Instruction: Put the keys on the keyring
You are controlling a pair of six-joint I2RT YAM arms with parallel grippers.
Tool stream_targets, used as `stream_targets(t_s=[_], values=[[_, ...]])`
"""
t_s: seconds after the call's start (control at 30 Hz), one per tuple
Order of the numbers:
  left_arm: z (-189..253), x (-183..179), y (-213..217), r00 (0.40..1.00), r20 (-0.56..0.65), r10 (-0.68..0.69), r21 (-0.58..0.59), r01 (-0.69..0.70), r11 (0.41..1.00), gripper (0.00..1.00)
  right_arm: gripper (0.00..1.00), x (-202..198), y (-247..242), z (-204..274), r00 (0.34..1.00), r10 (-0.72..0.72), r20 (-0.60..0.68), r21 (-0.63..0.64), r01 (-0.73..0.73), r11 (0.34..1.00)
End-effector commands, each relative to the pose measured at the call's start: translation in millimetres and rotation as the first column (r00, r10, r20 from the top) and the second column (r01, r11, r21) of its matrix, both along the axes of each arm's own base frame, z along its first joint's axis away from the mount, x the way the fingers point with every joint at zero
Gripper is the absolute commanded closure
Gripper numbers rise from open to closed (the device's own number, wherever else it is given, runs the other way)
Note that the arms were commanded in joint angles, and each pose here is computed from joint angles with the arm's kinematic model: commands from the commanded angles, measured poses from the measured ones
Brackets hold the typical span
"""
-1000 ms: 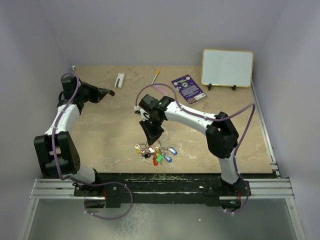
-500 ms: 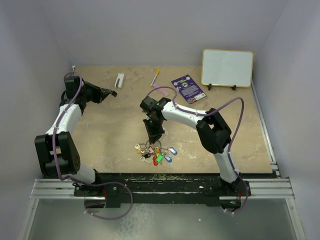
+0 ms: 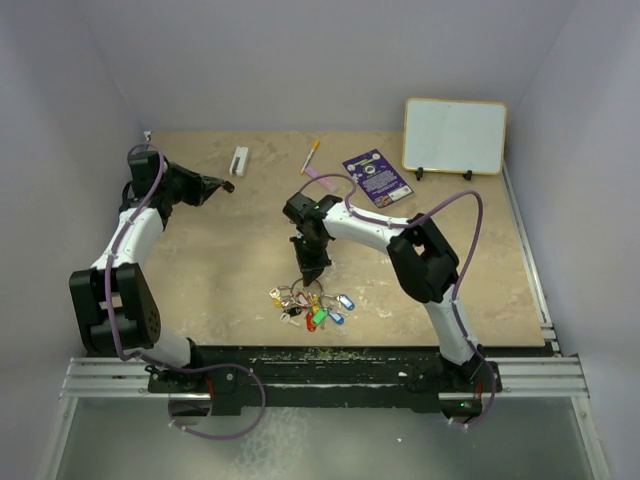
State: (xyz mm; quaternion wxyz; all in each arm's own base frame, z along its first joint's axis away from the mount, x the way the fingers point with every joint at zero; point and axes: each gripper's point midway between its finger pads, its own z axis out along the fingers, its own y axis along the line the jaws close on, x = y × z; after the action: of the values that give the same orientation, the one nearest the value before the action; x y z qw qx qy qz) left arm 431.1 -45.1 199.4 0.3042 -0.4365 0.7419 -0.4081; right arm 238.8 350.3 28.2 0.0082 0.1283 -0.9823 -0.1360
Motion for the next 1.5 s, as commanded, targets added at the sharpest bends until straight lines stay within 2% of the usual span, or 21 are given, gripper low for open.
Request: stream_targets(t_s=[0.0, 0.17, 0.37, 0.47, 0.57, 0.73, 1.13, 1.47], values=[[23, 11, 2, 0.997, 0.079, -0.005, 0.028, 0.003, 1.000, 0.96, 1.00, 7, 2, 3, 1.000, -0.013, 0.016, 0.000, 0.013, 1.000], [24, 12, 3, 0.997, 0.080, -0.004, 0.026, 0.002, 1.000, 0.96, 1.00, 13, -4, 14, 0.999, -0.012, 0.036, -0.023, 0.013, 1.000], [26, 13, 2, 0.996, 0.085, -0.006, 0.023, 0.004, 1.000, 0.96, 1.00, 37, -5, 43, 0.996, -0.019, 0.092, -0.017, 0.021, 1.000], [27, 12, 1, 0.996, 0.087, -0.010, 0.023, 0.008, 1.000, 0.96, 1.00, 37, -9, 45, 0.998, -0.005, 0.065, -0.026, 0.007, 1.000], [26, 12, 2, 0.996, 0.084, -0.007, 0.022, 0.005, 1.000, 0.96, 0.84, 31, -15, 38, 0.999, 0.013, 0.048, -0.042, -0.011, 0.999], [26, 12, 2, 0.997, 0.082, -0.005, 0.023, 0.003, 1.000, 0.96, 0.68, 25, -14, 27, 0.999, -0.010, 0.041, -0.027, 0.012, 1.000], [25, 11, 2, 0.997, 0.078, -0.005, 0.025, 0.003, 1.000, 0.96, 0.69, 7, 7, 16, 1.000, -0.002, 0.006, 0.002, 0.002, 1.000], [25, 11, 1, 0.997, 0.079, -0.008, 0.025, 0.006, 1.000, 0.96, 0.68, -4, 4, 1, 0.999, 0.000, -0.033, -0.018, -0.001, 1.000]])
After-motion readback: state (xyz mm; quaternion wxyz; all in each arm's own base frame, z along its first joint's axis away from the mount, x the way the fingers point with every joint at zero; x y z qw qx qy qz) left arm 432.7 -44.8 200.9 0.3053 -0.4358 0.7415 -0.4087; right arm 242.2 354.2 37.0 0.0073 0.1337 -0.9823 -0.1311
